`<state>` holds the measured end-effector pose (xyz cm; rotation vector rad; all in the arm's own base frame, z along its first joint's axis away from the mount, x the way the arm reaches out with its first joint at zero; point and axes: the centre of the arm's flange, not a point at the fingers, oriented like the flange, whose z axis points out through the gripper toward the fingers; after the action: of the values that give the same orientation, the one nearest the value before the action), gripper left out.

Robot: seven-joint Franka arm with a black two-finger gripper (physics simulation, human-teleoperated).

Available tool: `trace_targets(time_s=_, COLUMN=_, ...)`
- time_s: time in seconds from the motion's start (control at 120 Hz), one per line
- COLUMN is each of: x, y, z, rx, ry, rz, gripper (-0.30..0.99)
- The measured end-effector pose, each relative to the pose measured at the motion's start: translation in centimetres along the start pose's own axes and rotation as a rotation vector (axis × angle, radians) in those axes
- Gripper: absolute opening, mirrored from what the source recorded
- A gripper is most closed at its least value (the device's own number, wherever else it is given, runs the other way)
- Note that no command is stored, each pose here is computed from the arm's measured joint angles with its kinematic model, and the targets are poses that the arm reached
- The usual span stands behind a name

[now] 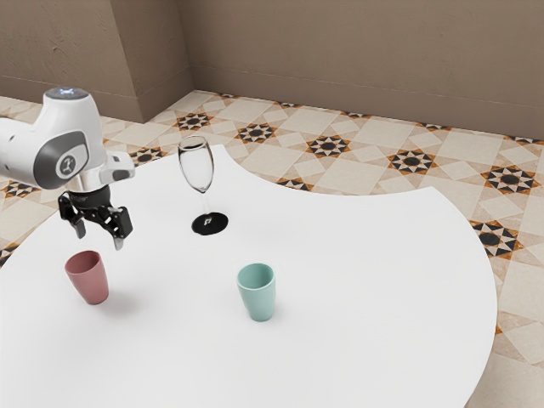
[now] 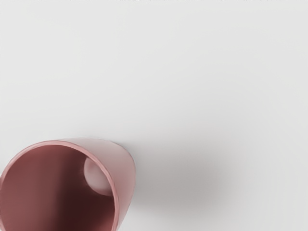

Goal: Place the left cup onto the right cup

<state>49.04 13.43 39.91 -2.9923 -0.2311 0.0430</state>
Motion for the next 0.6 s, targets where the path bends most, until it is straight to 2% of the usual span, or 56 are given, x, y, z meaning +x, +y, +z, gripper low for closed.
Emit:
trace_targets(time_s=0.3, x=0.1, y=-2.0, z=2.9, rx=-0.004, ry=-0.009, rz=-0.054, gripper=0.69)
trace_targets(time_s=0.6, x=-0.4, y=-2.3, z=5.3, rx=-0.011, ry=-0.014, rz=-0.074, gripper=0.69)
